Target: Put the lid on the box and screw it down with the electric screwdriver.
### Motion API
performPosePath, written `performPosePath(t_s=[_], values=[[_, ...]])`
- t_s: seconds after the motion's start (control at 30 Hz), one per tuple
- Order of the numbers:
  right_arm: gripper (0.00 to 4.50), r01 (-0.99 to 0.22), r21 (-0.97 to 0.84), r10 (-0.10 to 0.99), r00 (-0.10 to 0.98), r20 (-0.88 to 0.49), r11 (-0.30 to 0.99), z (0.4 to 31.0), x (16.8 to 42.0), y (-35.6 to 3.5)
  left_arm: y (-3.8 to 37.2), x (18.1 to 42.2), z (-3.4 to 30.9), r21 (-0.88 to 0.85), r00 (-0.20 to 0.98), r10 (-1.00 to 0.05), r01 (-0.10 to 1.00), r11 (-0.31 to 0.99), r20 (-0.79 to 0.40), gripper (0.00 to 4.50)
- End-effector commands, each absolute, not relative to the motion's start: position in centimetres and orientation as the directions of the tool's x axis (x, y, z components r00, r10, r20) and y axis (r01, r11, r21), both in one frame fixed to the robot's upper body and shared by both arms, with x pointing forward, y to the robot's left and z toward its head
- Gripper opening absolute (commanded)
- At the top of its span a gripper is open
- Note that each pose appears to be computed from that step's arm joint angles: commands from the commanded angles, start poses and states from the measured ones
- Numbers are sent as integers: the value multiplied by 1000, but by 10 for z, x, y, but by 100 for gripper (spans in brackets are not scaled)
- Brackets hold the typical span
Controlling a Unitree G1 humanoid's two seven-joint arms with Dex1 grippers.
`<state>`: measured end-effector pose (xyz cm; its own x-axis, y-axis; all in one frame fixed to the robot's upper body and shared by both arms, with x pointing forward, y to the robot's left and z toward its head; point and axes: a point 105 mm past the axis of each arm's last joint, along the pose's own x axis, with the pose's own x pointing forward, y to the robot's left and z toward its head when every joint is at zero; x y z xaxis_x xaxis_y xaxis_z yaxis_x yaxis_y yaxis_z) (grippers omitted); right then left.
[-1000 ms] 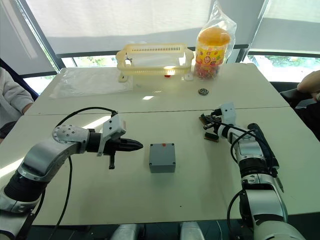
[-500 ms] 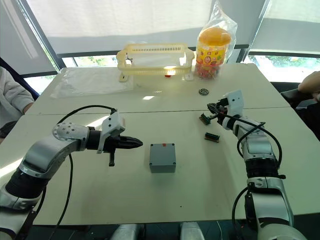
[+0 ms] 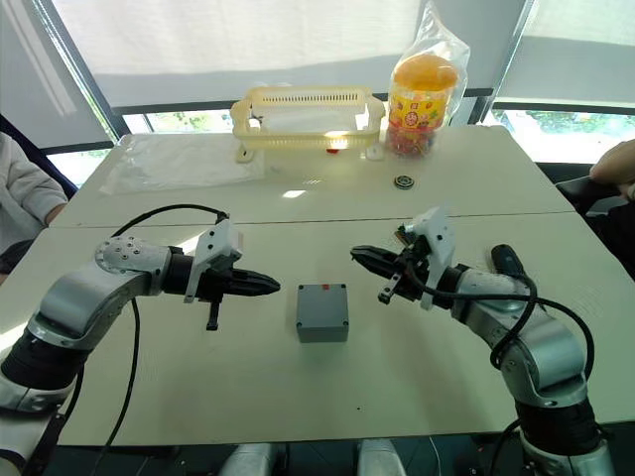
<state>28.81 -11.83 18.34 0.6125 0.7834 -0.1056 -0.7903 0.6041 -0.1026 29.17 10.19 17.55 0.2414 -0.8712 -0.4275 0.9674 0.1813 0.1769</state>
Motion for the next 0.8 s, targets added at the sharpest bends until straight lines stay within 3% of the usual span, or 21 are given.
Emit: performPosePath(t_s=[0.03,0.8], values=[[4,-802,-133,800,594,-87,582,187,283,-109,99,292,185,223,250,-876,960,169,-412,0],[4,-810,-161,788,585,-189,563,146,297,-114,98,290,183,216,254,-874,960,177,-415,0]])
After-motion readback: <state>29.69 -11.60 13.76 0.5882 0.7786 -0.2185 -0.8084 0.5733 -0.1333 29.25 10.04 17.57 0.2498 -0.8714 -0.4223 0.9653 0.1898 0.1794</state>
